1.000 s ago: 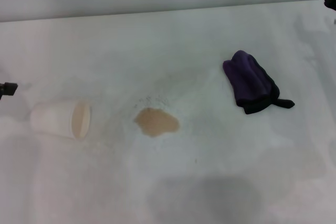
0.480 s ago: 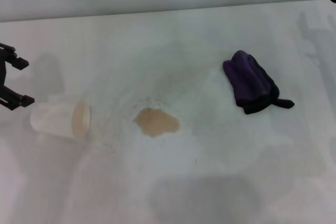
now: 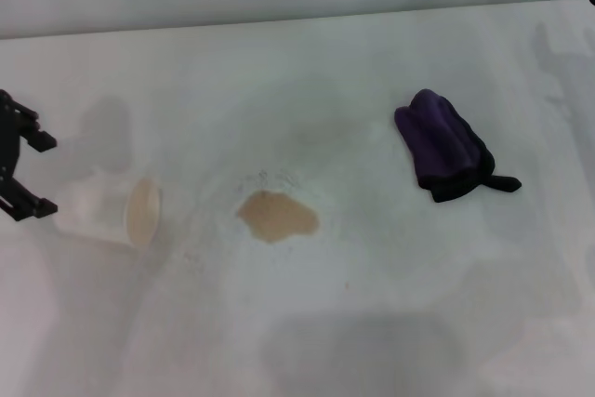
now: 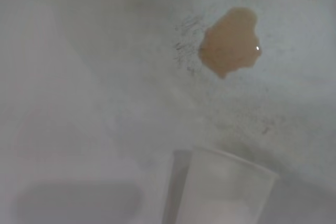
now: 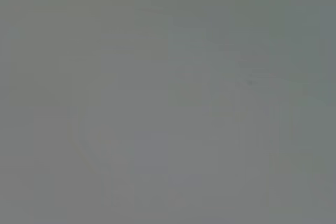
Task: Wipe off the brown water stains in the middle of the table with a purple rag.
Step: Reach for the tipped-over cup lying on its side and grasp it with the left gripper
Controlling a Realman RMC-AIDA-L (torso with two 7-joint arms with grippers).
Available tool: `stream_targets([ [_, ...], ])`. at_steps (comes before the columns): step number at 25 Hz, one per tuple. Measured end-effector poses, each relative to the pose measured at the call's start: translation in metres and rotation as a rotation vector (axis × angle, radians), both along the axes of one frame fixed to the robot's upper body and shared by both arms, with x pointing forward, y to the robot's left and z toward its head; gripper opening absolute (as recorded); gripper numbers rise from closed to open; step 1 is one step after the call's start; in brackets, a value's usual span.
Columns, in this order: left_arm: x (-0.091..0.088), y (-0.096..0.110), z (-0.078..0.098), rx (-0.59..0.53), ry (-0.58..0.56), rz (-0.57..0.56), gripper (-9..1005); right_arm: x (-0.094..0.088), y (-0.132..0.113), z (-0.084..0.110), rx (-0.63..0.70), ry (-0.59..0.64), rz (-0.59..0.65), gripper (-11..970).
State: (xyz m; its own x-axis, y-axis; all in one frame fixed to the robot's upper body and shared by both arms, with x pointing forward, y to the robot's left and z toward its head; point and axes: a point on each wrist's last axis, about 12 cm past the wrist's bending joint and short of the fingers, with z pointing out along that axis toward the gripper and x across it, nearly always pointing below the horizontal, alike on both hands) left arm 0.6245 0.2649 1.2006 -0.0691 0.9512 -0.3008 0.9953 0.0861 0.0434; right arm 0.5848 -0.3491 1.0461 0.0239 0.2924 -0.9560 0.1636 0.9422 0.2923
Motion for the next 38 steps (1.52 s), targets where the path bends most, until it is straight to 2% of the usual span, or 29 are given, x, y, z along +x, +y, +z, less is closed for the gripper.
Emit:
stream_targets([
  [7, 0.008, -0.011, -0.022, 0.049, -0.004, -0.070, 888, -0.003, 0.002, -0.004, 0.020, 0.009, -0.005, 827],
  [23, 0.016, -0.038, -0.053, 0.075, -0.026, -0.194, 888, -0.007, 0.003, -0.008, 0.067, 0.017, -0.007, 827],
  [30, 0.017, -0.040, -0.069, 0.075, -0.059, -0.195, 889, -0.007, 0.004, -0.008, 0.066, 0.018, -0.003, 827],
  [38, 0.015, -0.043, -0.076, 0.060, -0.063, -0.196, 881, -0.005, 0.001, -0.006, 0.060, 0.012, -0.006, 826],
])
